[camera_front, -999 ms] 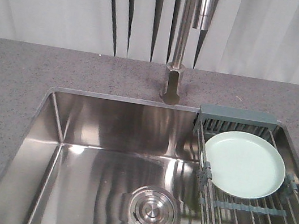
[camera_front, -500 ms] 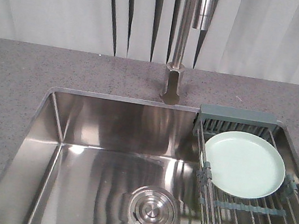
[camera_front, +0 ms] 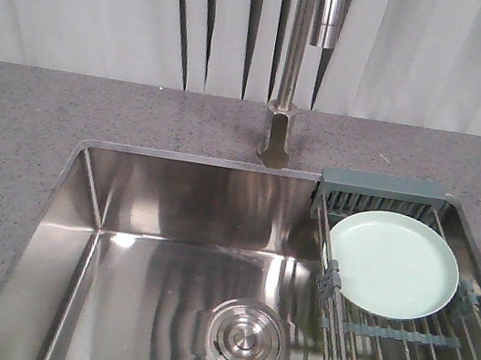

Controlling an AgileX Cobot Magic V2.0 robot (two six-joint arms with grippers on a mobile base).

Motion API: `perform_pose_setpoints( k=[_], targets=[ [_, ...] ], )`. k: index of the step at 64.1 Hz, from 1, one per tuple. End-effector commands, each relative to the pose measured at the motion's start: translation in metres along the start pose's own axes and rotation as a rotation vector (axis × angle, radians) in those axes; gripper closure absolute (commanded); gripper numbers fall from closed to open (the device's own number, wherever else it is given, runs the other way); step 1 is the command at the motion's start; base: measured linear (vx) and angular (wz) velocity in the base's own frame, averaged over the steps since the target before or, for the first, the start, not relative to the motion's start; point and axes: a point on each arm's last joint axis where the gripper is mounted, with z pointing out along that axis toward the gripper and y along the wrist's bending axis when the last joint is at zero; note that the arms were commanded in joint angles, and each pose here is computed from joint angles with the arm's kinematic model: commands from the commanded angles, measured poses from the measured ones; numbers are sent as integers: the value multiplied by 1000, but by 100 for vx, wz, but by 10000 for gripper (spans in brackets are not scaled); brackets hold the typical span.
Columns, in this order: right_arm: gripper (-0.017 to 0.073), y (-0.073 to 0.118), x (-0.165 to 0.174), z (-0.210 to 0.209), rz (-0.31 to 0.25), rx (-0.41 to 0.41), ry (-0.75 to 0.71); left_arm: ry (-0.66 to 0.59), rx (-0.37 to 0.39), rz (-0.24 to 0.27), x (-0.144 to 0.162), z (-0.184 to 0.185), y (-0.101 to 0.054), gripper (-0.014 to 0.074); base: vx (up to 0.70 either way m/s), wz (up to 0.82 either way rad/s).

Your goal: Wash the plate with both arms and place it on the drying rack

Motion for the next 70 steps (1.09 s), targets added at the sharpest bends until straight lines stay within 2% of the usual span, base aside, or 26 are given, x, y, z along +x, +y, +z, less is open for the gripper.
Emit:
perform_pose_setpoints(
  k=[1, 9, 70],
  targets=[
    [564, 2, -9, -1, -13, -18, -116, -106, 25, -7, -15, -3, -3, 600, 0, 0],
    [564, 2, -14, -1, -13, -25, -159, -106, 25, -7, -15, -3, -3, 600, 0, 0],
    [564, 2, -14, -1, -12, -25, -160, -106, 25, -7, -15, -3, -3, 600, 0, 0]
  ],
)
